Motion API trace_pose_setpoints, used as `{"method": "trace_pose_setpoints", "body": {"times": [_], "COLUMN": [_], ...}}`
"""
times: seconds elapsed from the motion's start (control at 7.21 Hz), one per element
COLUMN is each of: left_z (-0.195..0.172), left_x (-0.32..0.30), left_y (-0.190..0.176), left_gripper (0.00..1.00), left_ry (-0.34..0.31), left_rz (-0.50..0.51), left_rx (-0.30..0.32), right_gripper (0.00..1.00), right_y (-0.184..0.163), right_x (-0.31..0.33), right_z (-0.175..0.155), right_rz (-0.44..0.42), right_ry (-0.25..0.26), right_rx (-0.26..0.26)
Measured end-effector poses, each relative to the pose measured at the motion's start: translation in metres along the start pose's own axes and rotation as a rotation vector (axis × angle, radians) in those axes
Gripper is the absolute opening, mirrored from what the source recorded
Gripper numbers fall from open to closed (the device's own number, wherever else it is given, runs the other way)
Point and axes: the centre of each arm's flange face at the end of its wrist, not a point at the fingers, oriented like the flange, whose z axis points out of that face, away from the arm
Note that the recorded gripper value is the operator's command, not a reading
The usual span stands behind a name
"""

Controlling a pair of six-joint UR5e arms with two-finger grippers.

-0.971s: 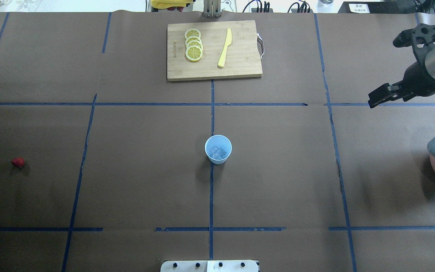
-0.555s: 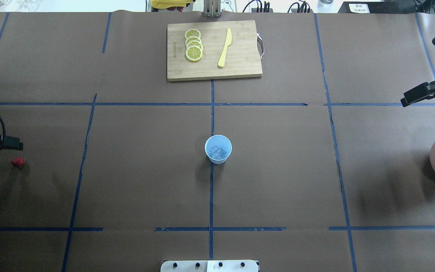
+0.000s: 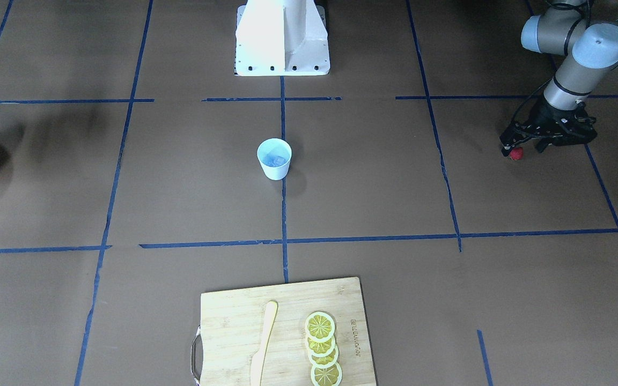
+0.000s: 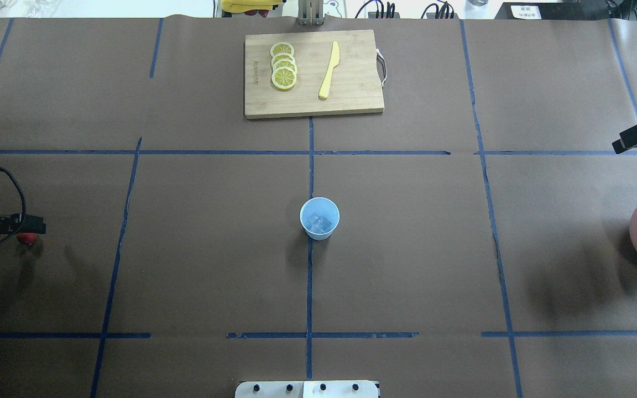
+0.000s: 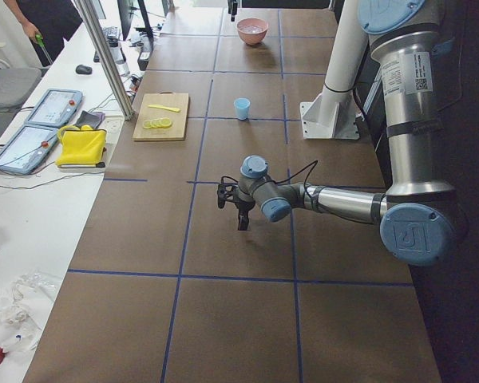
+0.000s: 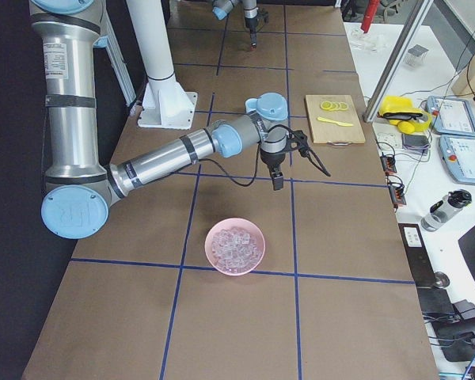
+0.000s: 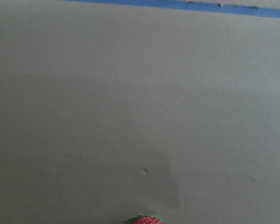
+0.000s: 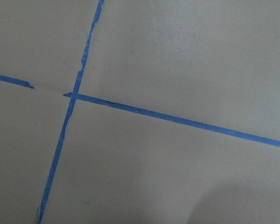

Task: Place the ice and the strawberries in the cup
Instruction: 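Lower the left gripper onto the red strawberry and close on it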

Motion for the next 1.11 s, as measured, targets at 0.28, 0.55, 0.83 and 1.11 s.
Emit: {"method": "trace_pose_setpoints", "body": {"times": [0.28, 0.55, 0.83, 1.11], "left_z": [0.0103, 0.0140, 0.0143, 0.0138], "left_x": [0.0039, 0.0078, 0.0066, 0.0043], "left_y": [-0.0060, -0.0096, -0.0082, -0.0059], "left_gripper": [0.90, 0.90, 0.90, 0.90], "left_ry": [-0.002, 0.001, 0.000, -0.002], "left_rz": [0.001, 0.002, 0.002, 0.003], "left_rx": [-0.002, -0.002, -0.006, -0.010], "right_gripper": [0.99, 0.99, 0.99, 0.99], "right_y": [-0.0006, -0.0010, -0.0013, -0.0016], "right_x": [0.0010, 0.0003, -0.0006, -0.0010], "right_z": [0.0008, 0.0002, -0.0007, -0.0011], "right_rz": [0.005, 0.007, 0.007, 0.007], "right_ry": [0.001, -0.001, -0.002, -0.002], "right_rx": [0.000, 0.001, 0.003, 0.004]}}
